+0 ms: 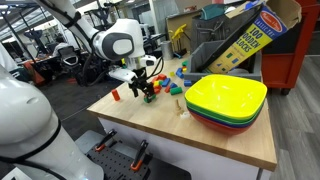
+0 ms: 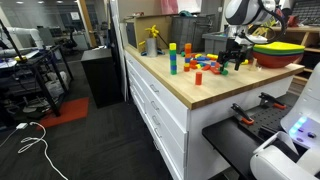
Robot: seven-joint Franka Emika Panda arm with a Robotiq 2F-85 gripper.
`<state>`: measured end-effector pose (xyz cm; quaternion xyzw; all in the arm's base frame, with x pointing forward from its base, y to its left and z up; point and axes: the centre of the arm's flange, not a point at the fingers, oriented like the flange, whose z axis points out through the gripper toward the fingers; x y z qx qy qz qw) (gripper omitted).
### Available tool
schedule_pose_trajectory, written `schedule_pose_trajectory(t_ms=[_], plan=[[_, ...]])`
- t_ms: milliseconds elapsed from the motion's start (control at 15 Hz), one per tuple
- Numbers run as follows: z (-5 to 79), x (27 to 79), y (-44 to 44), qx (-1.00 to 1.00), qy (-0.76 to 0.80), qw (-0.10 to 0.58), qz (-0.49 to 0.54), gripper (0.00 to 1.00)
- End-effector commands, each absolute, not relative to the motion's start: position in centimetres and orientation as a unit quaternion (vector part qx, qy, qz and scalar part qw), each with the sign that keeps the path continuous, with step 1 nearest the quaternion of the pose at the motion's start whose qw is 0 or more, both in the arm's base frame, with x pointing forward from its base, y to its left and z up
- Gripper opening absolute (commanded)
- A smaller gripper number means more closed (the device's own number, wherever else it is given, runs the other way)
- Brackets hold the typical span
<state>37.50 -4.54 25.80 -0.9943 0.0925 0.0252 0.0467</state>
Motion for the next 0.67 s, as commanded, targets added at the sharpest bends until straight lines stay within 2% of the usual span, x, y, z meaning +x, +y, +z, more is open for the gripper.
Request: schedule_pose_trajectory(t_ms=[0,133,333,600], plan=[[24.62,37.80,-3.88,-0.993,0.102,0.049,0.020,0.77],[24.30,37.88,-3.75,-0.993,0.102,0.049,0.022,0.68],[24.09,37.86,-3.70,-0.993,0.102,0.049,0.023,0.42],[24.23,37.78,-3.73,-0.992,0.112,0.054,0.019,0.14]])
